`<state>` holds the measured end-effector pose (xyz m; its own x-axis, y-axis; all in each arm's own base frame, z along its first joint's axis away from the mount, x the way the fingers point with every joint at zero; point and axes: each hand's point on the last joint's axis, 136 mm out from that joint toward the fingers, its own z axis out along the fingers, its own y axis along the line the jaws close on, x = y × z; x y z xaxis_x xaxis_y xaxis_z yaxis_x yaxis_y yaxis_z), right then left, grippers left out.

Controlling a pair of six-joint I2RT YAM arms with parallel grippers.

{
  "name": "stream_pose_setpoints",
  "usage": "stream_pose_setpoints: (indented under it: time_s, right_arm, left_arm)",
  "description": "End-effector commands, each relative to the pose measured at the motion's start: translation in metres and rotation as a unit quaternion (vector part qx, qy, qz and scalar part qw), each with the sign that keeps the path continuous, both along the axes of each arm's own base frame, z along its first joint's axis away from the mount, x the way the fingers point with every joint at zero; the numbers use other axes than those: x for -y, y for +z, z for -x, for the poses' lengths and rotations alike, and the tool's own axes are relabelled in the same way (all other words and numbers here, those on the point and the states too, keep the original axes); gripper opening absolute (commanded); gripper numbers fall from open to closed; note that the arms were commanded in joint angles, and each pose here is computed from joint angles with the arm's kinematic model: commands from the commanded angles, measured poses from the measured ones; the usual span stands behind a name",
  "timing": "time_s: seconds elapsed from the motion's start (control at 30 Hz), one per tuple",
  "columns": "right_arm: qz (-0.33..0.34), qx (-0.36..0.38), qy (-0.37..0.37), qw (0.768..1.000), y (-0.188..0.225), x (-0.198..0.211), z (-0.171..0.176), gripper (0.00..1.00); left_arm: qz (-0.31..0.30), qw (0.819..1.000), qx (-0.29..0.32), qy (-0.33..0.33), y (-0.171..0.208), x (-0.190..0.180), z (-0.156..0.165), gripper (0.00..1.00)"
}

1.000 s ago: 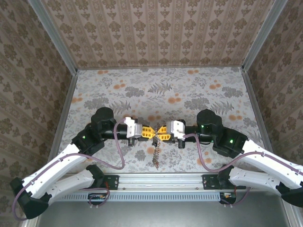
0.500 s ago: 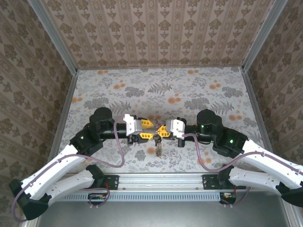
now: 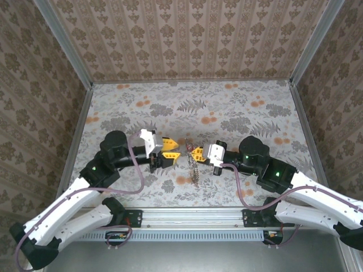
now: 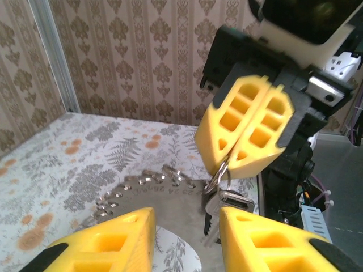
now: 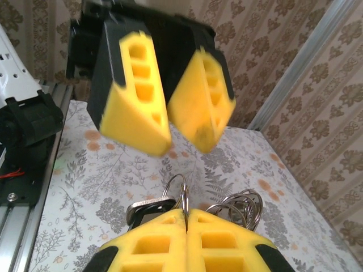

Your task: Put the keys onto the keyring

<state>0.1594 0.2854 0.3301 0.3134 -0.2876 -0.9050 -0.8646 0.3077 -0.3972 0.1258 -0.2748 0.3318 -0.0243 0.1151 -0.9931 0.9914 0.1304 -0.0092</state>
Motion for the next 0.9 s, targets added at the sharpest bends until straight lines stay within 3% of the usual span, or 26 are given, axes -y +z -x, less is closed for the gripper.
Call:
stream_pose_setpoints:
  time_s: [0.0, 0.5, 0.87]
  right_arm:
    - [-0.042, 0.043, -0.021, 0.998, 0.029, 0.006, -0.003, 0.00]
    - [-0.029, 0.051, -0.036, 0.998, 0.021, 0.003, -0.008, 0.00]
    - [-0.026, 0.054, -0.034, 0.998, 0.021, 0.001, -0.006, 0.00]
  left_arm:
    - [0.017, 1.000, 0.000, -0.011, 0.012, 0.007, 0.001, 0.35]
    - [0.019, 0.999, 0.012, -0.048, 0.015, 0.015, 0.014, 0.33]
    - [0.020, 0.998, 0.022, -0.058, 0.018, 0.021, 0.013, 0.25]
